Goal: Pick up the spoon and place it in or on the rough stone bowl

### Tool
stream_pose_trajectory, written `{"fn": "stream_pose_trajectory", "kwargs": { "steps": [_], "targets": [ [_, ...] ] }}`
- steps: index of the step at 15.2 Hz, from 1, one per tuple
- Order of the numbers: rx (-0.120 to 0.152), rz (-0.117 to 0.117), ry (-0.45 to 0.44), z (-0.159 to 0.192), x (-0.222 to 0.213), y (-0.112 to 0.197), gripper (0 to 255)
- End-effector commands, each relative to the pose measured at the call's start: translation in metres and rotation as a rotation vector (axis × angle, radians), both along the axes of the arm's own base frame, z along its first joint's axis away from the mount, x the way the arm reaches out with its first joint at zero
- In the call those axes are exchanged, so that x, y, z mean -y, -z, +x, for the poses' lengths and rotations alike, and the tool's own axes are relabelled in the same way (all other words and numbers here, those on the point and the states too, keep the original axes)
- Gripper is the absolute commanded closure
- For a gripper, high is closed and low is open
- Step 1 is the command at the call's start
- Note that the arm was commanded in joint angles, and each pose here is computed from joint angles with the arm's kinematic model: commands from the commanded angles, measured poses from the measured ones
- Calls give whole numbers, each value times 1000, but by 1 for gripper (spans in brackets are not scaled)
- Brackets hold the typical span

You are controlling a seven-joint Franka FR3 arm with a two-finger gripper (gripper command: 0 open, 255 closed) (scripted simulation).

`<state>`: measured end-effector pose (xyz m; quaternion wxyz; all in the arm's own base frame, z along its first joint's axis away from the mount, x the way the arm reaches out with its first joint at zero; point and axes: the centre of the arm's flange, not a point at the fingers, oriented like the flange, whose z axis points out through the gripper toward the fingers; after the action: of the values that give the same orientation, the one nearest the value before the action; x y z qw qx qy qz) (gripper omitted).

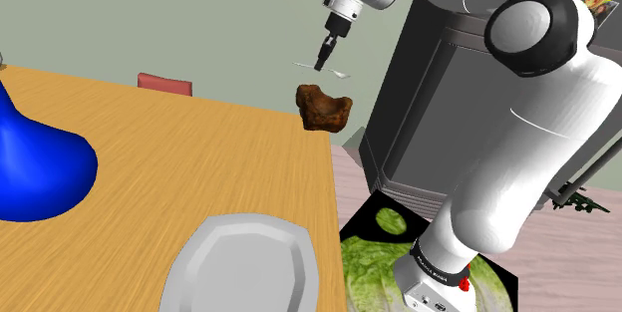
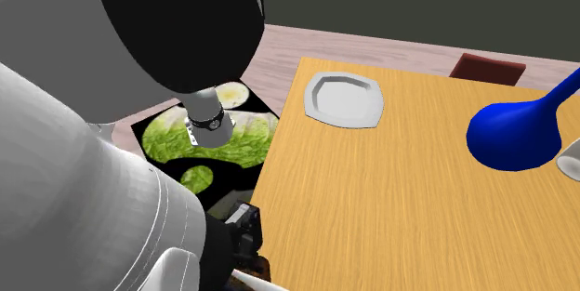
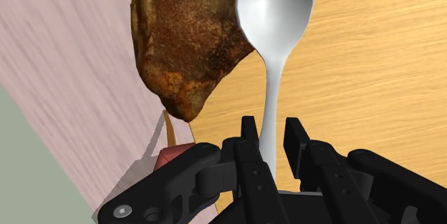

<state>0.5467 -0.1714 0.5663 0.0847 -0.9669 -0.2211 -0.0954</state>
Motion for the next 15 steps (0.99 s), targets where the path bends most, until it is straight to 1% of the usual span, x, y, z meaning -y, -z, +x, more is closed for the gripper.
{"fn": "stream_pose_trajectory", "kwargs": {
  "steps": [1,15],
  "targets": [
    [0,-1,-2,11,33,-2,255],
    [0,-1,-2,11,33,72,255]
  ]
}}
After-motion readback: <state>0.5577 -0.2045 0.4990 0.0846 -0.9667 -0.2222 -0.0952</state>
